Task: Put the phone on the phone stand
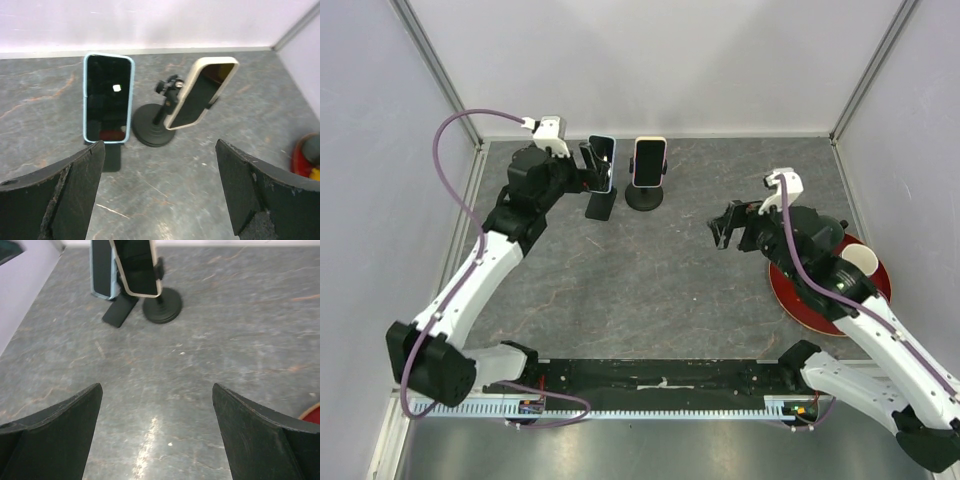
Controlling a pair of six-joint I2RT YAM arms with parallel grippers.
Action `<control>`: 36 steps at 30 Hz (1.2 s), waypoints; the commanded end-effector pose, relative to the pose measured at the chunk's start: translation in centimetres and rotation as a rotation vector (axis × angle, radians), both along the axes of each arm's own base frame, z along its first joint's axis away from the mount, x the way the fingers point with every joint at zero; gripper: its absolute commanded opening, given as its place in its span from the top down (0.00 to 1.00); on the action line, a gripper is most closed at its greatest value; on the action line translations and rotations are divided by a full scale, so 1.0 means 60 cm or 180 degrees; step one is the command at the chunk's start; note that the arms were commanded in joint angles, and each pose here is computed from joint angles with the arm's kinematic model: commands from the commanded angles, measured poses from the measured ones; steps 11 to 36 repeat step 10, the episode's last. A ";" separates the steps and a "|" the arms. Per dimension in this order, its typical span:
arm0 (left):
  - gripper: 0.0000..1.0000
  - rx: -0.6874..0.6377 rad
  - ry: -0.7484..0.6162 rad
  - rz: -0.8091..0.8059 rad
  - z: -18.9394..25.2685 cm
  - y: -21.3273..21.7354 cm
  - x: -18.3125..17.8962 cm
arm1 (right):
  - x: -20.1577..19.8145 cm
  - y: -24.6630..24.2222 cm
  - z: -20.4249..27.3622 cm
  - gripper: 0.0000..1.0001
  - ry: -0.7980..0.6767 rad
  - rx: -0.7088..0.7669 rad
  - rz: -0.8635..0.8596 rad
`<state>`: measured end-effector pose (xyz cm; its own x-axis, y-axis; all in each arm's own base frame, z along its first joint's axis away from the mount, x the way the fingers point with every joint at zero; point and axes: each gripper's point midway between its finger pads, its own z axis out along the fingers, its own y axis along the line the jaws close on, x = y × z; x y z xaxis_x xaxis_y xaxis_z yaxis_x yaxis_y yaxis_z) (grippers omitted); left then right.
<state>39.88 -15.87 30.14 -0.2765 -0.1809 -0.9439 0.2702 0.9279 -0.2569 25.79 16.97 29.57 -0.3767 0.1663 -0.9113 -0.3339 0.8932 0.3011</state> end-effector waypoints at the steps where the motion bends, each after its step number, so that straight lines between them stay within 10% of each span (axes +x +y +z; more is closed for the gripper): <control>1: 0.04 -0.0355 0.0004 -0.0524 0.057 -0.027 -0.087 | -0.011 -0.092 0.085 0.02 -0.0430 -0.0073 -0.0665; 10: 0.01 -0.0506 -0.0740 -0.0663 0.217 0.023 -0.244 | -0.110 -0.195 0.250 0.02 -0.1176 0.0434 -0.0958; 36: 0.01 -0.0506 -0.0740 -0.0663 0.217 0.023 -0.244 | -0.110 -0.195 0.250 0.02 -0.1176 0.0434 -0.0958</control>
